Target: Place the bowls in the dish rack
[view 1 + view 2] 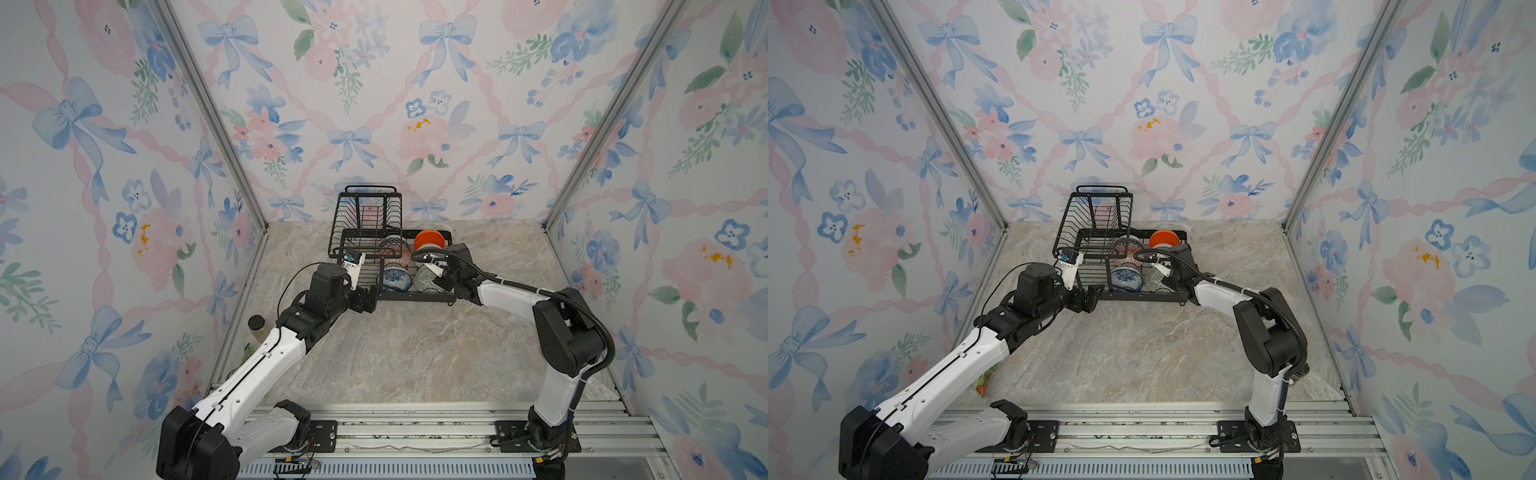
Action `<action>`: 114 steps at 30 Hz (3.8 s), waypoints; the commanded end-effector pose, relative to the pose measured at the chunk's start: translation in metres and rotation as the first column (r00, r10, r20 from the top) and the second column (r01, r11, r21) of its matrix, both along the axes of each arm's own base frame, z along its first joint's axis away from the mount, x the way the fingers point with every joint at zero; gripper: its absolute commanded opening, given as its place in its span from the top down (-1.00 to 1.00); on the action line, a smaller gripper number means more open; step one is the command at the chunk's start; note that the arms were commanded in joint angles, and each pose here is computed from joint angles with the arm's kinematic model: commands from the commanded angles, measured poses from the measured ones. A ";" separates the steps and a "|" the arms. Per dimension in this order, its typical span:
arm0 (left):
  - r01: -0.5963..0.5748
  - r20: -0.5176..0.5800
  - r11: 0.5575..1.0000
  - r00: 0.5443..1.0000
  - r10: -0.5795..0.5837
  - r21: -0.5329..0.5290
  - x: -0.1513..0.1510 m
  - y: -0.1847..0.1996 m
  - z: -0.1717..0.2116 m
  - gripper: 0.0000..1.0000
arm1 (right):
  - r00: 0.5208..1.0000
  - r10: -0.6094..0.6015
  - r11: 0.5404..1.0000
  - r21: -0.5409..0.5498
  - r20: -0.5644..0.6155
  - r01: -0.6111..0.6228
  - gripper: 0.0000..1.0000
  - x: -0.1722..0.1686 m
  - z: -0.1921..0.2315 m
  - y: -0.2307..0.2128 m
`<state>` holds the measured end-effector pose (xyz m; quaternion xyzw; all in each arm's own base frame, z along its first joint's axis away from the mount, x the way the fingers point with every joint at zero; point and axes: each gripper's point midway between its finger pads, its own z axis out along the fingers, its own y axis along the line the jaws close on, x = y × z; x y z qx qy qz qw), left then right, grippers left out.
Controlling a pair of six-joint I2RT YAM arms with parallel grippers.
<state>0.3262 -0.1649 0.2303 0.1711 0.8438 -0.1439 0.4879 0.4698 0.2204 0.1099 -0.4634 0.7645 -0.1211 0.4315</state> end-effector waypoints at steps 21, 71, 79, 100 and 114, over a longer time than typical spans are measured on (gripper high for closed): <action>0.011 -0.014 1.000 1.000 -0.011 -0.004 -0.004 0.001 -0.003 -0.96 | 0.999 0.018 0.991 0.133 -0.033 -0.014 -0.39 -0.013 0.035 0.010; -0.603 0.334 0.782 0.712 0.617 -0.159 0.016 0.179 -0.022 -0.96 | 0.695 -0.718 0.457 0.726 -0.041 0.515 -0.93 -0.079 0.074 -0.232; -0.581 0.368 0.811 0.741 0.562 -0.070 0.026 0.188 -0.067 -0.96 | 0.670 -0.741 0.475 0.668 -0.048 0.573 -0.93 -0.076 0.033 -0.240; -0.504 0.319 0.863 0.814 0.486 -0.031 0.051 0.175 -0.124 -0.96 | 0.688 -0.725 0.506 0.669 -0.011 0.544 -0.93 -0.074 -0.010 -0.231; -0.503 0.319 0.864 0.814 0.486 -0.030 0.050 0.175 -0.124 -0.96 | 0.690 -0.723 0.507 0.670 -0.012 0.542 -0.93 -0.073 -0.011 -0.231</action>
